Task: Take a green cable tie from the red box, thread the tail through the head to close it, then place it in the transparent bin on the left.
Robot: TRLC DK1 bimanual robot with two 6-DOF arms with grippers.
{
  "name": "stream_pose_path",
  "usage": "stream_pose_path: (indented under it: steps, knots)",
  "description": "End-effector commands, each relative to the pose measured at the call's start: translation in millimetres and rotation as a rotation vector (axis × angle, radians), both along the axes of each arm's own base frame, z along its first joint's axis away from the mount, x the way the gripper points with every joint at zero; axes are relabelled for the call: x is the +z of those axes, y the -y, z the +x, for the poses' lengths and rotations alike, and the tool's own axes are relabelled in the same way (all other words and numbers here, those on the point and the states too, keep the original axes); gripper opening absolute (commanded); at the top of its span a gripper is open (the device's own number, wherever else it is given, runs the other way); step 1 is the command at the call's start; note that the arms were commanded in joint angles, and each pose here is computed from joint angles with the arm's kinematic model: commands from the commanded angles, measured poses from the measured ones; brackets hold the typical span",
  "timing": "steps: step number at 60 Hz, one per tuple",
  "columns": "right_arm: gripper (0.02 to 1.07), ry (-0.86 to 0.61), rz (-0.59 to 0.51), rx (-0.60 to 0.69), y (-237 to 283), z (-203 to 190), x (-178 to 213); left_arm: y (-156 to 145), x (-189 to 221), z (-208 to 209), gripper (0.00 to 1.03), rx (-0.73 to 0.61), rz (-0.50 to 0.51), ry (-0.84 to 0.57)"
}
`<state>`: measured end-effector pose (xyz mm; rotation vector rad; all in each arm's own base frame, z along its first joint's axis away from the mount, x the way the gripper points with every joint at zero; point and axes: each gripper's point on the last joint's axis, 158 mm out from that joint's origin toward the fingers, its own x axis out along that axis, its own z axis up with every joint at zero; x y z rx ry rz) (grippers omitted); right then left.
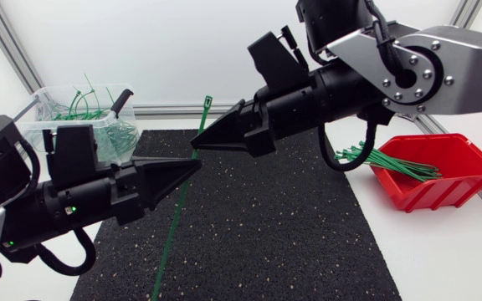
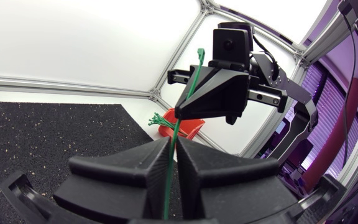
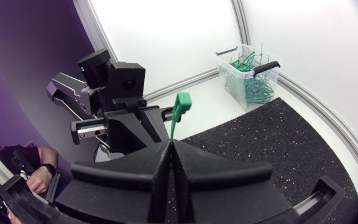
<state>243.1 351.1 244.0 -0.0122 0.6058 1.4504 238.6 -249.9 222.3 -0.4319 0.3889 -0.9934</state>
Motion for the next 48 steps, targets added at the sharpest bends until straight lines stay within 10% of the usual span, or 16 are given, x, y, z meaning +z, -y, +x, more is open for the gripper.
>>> stream_pose_path:
  steps: [1,48]
  knots:
    - [0.07,-0.007,-0.018,-0.015,4,1,-7,-2,-3,3,0.35,-0.003,-0.01,-0.033]
    - [0.07,-0.045,-0.252,0.03,28,-19,-58,-1,3,19,0.55,-0.176,-0.004,0.054]
